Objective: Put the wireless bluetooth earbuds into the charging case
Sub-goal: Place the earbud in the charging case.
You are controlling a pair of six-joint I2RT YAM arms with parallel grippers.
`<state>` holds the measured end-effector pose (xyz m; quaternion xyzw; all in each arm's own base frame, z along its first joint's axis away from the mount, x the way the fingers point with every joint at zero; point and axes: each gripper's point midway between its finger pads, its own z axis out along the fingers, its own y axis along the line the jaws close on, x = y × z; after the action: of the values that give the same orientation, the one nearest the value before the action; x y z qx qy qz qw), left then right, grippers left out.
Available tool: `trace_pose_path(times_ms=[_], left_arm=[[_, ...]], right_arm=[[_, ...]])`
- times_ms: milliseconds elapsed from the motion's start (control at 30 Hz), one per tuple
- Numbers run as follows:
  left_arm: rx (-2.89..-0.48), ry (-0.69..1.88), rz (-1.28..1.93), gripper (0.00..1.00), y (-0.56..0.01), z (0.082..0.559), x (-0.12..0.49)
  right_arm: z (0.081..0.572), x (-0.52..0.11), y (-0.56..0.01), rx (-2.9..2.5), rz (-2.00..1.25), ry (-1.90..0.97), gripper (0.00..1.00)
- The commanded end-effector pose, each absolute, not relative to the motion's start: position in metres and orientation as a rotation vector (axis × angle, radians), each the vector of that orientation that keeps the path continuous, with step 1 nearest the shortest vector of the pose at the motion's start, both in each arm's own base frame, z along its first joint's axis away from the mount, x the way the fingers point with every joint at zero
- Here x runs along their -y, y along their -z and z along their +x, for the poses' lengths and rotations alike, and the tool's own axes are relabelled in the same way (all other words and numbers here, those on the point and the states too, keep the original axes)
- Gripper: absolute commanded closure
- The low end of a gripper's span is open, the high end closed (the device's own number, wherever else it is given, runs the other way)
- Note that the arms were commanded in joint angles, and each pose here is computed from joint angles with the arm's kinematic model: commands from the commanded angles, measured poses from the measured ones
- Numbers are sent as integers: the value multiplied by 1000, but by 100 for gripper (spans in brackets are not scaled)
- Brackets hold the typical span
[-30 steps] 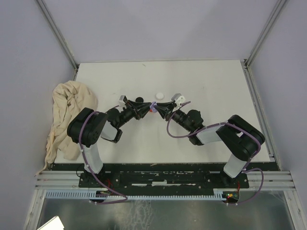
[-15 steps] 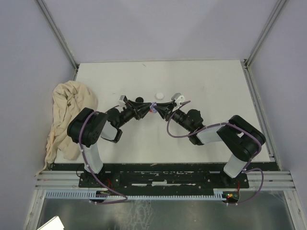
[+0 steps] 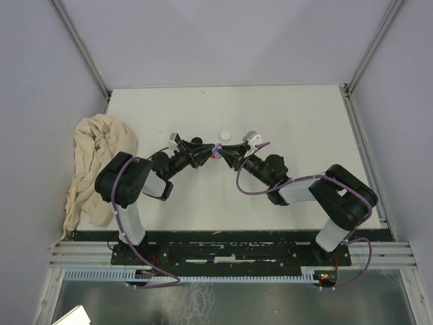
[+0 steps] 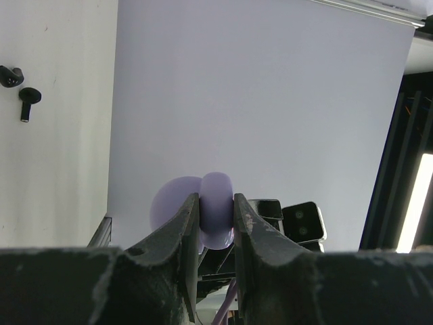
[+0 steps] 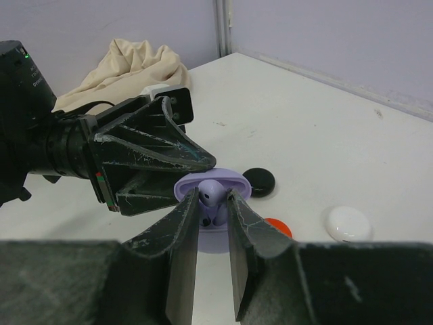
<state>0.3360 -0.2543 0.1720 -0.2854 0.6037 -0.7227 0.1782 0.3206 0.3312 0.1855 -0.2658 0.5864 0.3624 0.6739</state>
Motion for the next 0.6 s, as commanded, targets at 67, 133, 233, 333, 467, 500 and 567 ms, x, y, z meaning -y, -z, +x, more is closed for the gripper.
trace_pose_path(times_ms=[67,133,233,333,467,500,567], left_arm=[[-1560,2088,-609,97,-212,335,254],[-1558,2087,-609,97,-212,336,253],[-1556,2088,-611,97,-212,337,253],[-1554,2087,-611,97,-213,337,252],[-1552,2091,-612,97,-214,337,252],[-1551,2089,-612,97,-214,338,252],[-1550,2088,-610,97,-214,338,251]], right_arm=[[310,-332,-191,-1311,-613,-849,70],[309,-331,-191,-1311,-613,-848,70],[309,-330,-191,-1314,-614,-846,70],[309,-329,-190,-1319,-616,-842,70],[308,-329,-188,-1324,-616,-843,70],[308,-329,-187,-1325,-618,-842,70],[308,-329,-187,-1326,-618,-840,70]])
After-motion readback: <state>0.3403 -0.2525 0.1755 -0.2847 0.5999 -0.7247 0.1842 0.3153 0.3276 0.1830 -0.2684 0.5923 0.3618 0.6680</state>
